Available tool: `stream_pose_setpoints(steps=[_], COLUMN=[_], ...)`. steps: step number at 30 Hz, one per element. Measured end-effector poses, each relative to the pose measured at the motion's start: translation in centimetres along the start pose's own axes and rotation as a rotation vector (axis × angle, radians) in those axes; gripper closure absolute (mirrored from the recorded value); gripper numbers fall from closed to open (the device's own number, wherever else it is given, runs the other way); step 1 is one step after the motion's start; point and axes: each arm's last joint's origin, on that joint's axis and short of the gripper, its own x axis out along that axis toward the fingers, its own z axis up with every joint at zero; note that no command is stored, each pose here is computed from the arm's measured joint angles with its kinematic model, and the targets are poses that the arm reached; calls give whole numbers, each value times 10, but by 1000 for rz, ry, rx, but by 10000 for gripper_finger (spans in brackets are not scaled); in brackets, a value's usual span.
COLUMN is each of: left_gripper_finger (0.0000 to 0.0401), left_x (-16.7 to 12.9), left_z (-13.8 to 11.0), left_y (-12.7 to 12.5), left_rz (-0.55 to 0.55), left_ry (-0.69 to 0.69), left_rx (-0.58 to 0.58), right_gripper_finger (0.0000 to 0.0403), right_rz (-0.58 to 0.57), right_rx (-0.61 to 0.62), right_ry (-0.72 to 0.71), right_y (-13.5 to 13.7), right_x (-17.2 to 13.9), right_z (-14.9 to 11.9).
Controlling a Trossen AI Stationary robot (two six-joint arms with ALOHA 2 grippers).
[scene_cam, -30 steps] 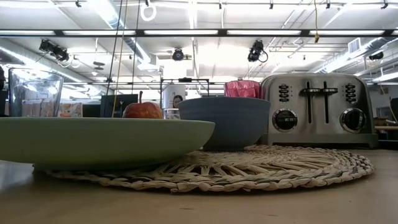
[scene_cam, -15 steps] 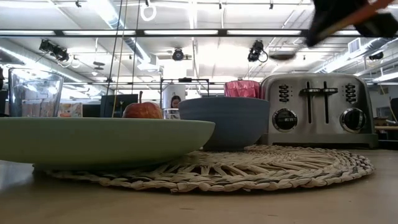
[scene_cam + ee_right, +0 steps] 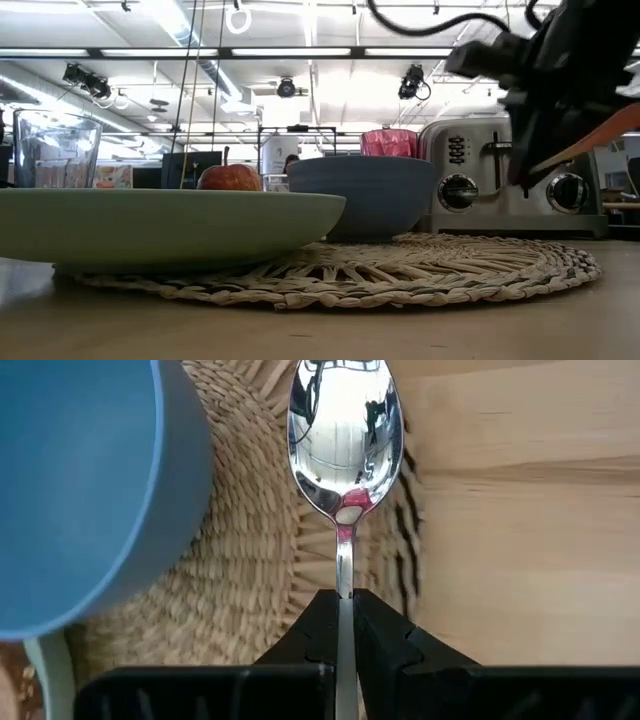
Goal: Arrange a breakfast setting
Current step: Put the orange spoon on the brown table mat to the right of the blue bowl, then pour the cereal on the blue bowl from the white cereal box
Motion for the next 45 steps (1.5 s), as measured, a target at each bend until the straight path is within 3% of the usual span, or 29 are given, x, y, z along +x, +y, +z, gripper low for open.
stream_pose_setpoints(steps=[12, 23, 33, 40, 45], left_gripper_finger=[158, 158, 158, 158, 158], left_x=[0, 0, -7, -22, -37], left_z=[0, 1, 0, -5, -17], left_y=[0, -1, -13, -28, -38], left_rz=[-3, -8, -188, -303, -369], left_ry=[-3, -5, 13, 25, 104], left_rx=[-26, -30, -46, -1, 78], right_gripper_finger=[381, 354, 339, 331, 331], right_rz=[-2, -34, -60, -67, 24], right_rx=[6, 56, 68, -87, -256], right_ry=[-7, 5, 42, 108, 94], right_y=[17, 20, 21, 18, 14], right_x=[40, 45, 47, 28, -7], right_z=[-3, 6, 9, 16, 29])
